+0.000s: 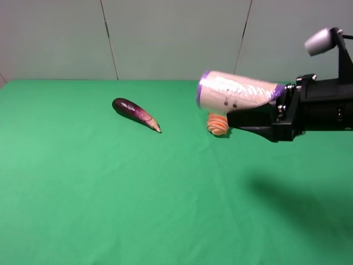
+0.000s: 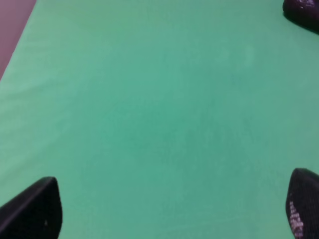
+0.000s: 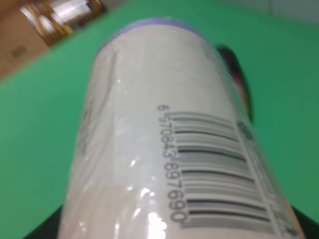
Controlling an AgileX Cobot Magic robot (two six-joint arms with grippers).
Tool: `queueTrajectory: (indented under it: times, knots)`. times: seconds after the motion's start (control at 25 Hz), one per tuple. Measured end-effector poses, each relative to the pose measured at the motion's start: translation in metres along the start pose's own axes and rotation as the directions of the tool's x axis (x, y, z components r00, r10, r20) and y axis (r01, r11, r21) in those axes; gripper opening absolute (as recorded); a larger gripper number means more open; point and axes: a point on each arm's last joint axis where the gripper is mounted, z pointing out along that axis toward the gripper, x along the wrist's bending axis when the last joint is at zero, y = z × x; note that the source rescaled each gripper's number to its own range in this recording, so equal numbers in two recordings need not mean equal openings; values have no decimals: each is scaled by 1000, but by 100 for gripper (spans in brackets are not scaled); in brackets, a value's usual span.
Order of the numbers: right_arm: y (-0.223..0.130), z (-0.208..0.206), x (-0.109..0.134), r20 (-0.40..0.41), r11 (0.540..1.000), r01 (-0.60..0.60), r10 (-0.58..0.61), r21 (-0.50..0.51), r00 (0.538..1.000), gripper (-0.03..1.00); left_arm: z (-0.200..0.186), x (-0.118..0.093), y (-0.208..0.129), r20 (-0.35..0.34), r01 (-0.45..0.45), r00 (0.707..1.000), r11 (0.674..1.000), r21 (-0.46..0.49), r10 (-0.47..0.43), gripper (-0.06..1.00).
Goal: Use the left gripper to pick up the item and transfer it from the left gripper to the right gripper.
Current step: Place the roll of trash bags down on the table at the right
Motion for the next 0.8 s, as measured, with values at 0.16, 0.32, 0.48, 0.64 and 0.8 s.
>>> queueTrajectory:
  times: [0.16,0.32,0.48,0.64,0.8]
  knots:
    - [-10,-1,-9,103,994,6,-17,107,995,1,0,0,0,0,0,1000,1000,0,0,70]
    - [-18,-3,-18,195,981,-12,-26,194,980,1,0,0,0,0,0,1000,1000,0,0,70]
    - [-27,-1,-26,252,960,-53,-18,274,968,1,0,0,0,0,0,1000,1000,0,0,70]
    - [-34,4,-36,303,943,-108,8,315,953,1,0,0,0,0,0,1000,1000,0,0,70]
    - [-40,12,-45,331,930,-142,23,338,943,1,0,0,0,0,0,1000,1000,0,0,70]
